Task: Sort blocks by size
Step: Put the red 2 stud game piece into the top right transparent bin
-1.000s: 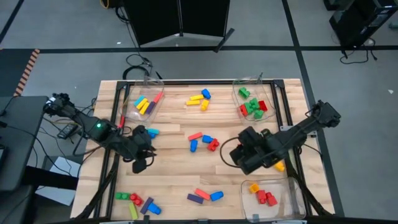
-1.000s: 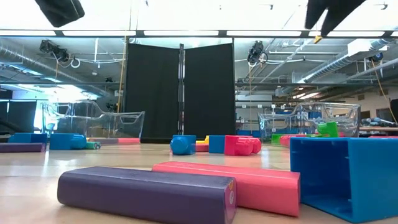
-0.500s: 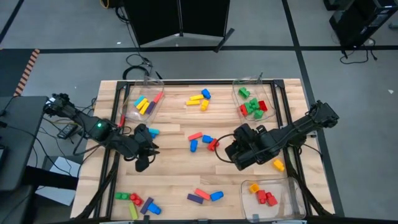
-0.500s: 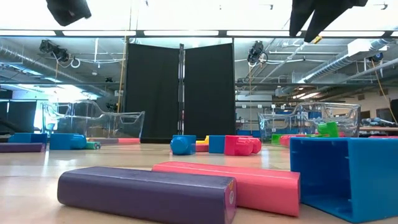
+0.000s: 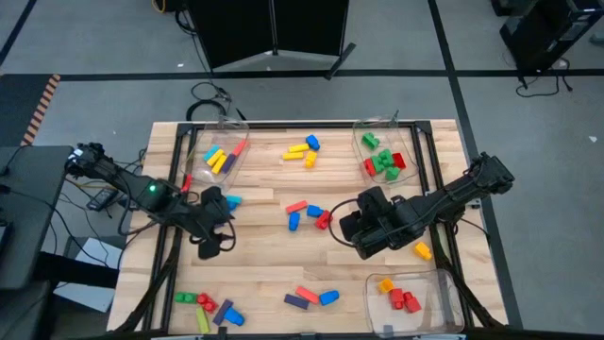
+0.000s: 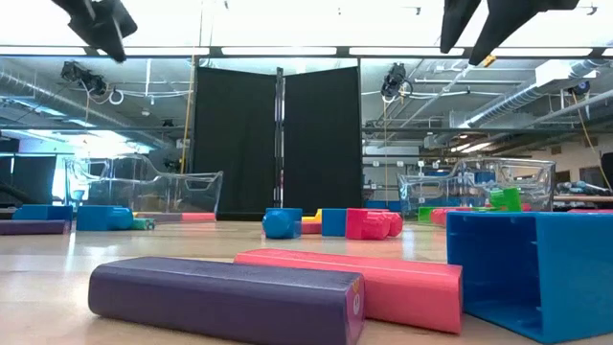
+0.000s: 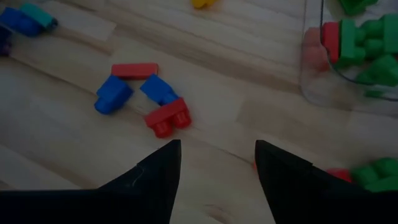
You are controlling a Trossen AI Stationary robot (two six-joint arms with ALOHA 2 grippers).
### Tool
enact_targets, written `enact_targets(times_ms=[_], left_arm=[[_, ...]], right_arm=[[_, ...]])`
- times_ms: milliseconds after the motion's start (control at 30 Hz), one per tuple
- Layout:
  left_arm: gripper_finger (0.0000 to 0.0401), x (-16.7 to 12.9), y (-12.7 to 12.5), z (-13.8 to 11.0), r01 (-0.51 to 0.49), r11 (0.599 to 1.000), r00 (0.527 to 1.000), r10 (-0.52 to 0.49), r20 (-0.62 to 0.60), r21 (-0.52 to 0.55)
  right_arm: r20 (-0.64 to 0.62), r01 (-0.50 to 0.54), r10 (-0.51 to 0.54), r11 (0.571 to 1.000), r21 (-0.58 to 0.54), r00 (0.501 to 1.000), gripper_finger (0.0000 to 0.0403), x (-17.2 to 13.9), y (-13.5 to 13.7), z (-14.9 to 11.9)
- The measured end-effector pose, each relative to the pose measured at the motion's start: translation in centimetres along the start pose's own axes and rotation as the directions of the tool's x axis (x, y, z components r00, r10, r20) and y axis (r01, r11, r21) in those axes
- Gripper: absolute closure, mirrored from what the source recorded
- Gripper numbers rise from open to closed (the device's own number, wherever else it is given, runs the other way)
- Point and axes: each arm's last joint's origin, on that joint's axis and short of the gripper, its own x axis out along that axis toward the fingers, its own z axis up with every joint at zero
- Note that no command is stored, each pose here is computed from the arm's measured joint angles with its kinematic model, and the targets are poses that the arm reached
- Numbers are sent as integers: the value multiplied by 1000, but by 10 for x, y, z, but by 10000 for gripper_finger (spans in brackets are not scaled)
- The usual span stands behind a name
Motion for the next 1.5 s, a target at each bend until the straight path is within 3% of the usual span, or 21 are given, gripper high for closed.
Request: enact_targets(times_ms=[100, 200, 400, 567, 767, 1067, 1233, 1500], left_arm=[[126, -1, 1, -7, -16, 998, 998, 19, -58, 54], [137, -3, -5, -14, 38, 995, 990, -24, -138, 95], [164, 6, -36, -27, 103, 984, 973, -69, -221, 148], [175, 26, -67, -40, 104, 991, 950, -75, -305, 80], [177, 47, -92, -59, 98, 994, 890, -66, -451, 48], [177, 62, -121, -80, 173, 982, 847, -110, -520, 75], [177, 61, -132, -85, 206, 974, 842, -126, -525, 98], [177, 62, -132, -84, 176, 981, 858, -112, -502, 83]], right_arm=[[4, -5, 5, 1000, 31, 1000, 186, 0, 0, 0], [7, -5, 5, 999, 40, 1000, 186, 0, 1, 0], [7, -11, 11, 1000, 9, 1000, 187, 1, 1, -1], [-1, -29, 29, 998, -56, 1000, 186, 6, 2, -8], [-18, -42, 40, 988, -148, 999, 188, 13, 1, -21], [-19, -42, 40, 983, -176, 999, 187, 19, 0, -29], [-19, -38, 35, 983, -178, 999, 187, 24, -2, -32], [-20, -54, 51, 984, -168, 998, 188, 26, 0, -33]])
